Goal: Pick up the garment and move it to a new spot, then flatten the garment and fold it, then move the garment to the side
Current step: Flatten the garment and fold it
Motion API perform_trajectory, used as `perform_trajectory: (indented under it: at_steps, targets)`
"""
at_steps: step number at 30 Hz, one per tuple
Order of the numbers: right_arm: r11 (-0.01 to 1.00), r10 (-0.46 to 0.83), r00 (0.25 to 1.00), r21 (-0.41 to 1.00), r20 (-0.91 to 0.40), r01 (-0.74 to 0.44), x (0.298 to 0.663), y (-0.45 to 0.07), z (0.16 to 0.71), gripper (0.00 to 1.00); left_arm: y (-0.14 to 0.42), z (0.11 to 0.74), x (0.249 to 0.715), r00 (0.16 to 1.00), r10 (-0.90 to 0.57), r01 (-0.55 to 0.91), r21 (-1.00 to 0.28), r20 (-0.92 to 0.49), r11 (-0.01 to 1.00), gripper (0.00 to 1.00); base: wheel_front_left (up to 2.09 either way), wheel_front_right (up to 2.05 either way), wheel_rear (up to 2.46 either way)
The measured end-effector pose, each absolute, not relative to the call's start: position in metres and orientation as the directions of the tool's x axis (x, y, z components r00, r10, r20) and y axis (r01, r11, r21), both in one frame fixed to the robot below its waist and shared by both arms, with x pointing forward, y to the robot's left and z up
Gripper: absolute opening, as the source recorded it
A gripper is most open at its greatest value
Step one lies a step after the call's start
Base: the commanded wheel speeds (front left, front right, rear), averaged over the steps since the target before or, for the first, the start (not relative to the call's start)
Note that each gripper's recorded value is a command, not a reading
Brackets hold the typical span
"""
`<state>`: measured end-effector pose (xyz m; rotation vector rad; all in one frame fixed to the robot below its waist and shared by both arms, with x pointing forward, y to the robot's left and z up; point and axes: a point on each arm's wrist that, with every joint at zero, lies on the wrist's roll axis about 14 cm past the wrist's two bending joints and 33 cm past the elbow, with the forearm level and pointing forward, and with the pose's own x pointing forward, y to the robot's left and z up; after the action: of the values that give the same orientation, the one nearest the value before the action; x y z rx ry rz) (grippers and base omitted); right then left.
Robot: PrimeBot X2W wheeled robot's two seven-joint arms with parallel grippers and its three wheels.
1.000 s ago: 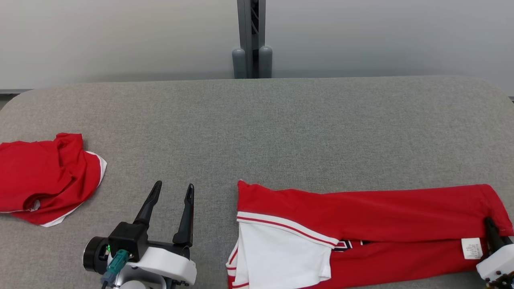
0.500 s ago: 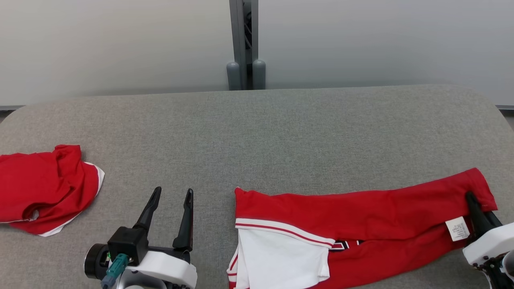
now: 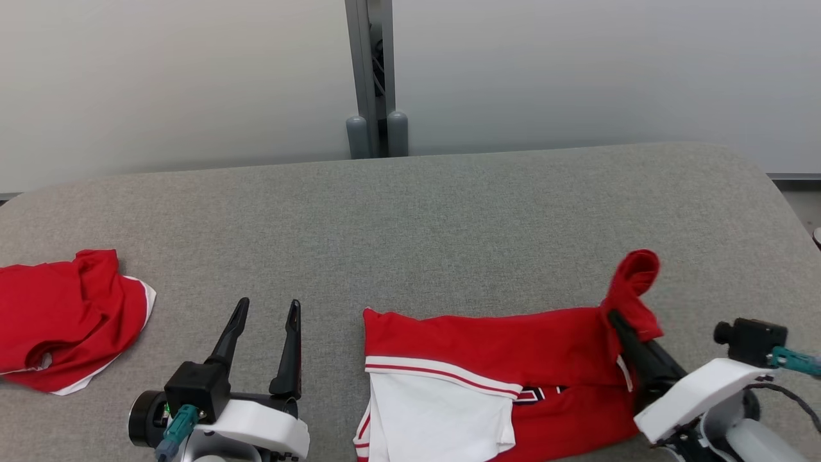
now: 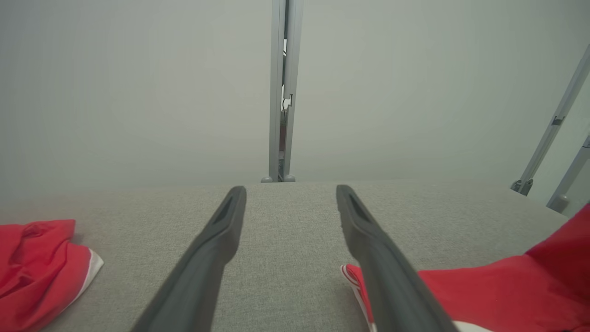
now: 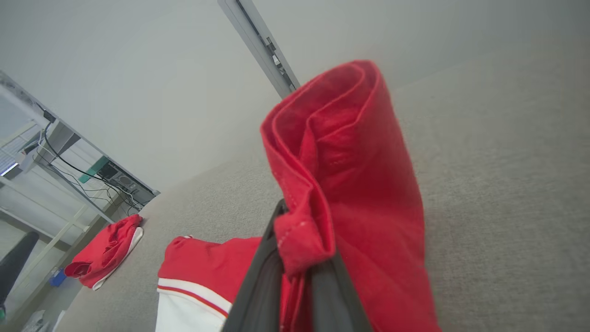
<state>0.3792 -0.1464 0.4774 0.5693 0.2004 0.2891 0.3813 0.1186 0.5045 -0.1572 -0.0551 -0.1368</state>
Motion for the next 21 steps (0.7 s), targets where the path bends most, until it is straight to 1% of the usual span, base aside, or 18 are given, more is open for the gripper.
perform_trajectory:
  at_steps: [4, 5, 6, 7, 8, 9, 13, 15, 19, 21]
  targets:
    - [0.719, 0.421, 0.904, 0.634, -0.071, -0.285, 0.374, -0.103, 0.489, 0.00, 0.121, 0.505, 0.380, 0.990, -0.126, 0.134, -0.154, 0.066, 0.979, 1.00, 0.00, 0.00, 0.00]
    - [0.719, 0.421, 0.904, 0.634, -0.071, -0.285, 0.374, -0.103, 0.489, 0.00, 0.121, 0.505, 0.380, 0.990, -0.126, 0.134, -0.154, 0.066, 0.979, 1.00, 0.00, 0.00, 0.00]
    - [0.697, 0.438, 0.897, 0.654, -0.062, -0.295, 0.372, -0.094, 0.492, 0.00, 0.121, 0.505, 0.380, 0.990, -0.123, 0.132, -0.154, 0.066, 0.979, 1.00, 0.00, 0.00, 0.00]
    - [0.644, 0.470, 0.882, 0.700, -0.043, -0.308, 0.370, -0.076, 0.497, 0.00, 0.124, 0.505, 0.379, 0.991, -0.115, 0.124, -0.154, 0.066, 0.980, 1.00, 0.00, 0.00, 0.00]
    - [0.619, 0.489, 0.871, 0.720, -0.040, -0.314, 0.368, -0.066, 0.498, 0.00, 0.126, 0.505, 0.379, 0.992, -0.110, 0.119, -0.154, 0.066, 0.981, 1.00, 0.00, 0.00, 0.00]
    - [0.619, 0.489, 0.871, 0.720, -0.040, -0.314, 0.368, -0.066, 0.498, 0.00, 0.126, 0.505, 0.379, 0.992, -0.110, 0.119, -0.154, 0.066, 0.981, 1.00, 0.00, 0.00, 0.00]
    - [0.543, 0.554, 0.832, 0.773, -0.037, -0.327, 0.359, -0.034, 0.498, 0.00, 0.133, 0.504, 0.376, 0.994, -0.090, 0.099, -0.154, 0.063, 0.983, 1.00, 0.00, 0.00, 0.00]
    - [0.521, 0.578, 0.815, 0.787, -0.041, -0.330, 0.356, -0.022, 0.496, 0.00, 0.137, 0.503, 0.375, 0.995, -0.079, 0.087, -0.155, 0.060, 0.984, 1.00, 0.00, 0.00, 0.00]
    - [0.510, 0.603, 0.795, 0.798, -0.064, -0.322, 0.356, -0.007, 0.487, 0.00, 0.145, 0.498, 0.373, 0.997, -0.056, 0.062, -0.156, 0.047, 0.986, 1.00, 0.00, 0.00, 0.00]
    - [0.498, 0.629, 0.774, 0.801, -0.070, -0.333, 0.359, 0.006, 0.484, 0.00, 0.150, 0.495, 0.372, 0.998, -0.042, 0.047, -0.156, 0.037, 0.987, 1.00, 0.00, 0.00, 0.00]
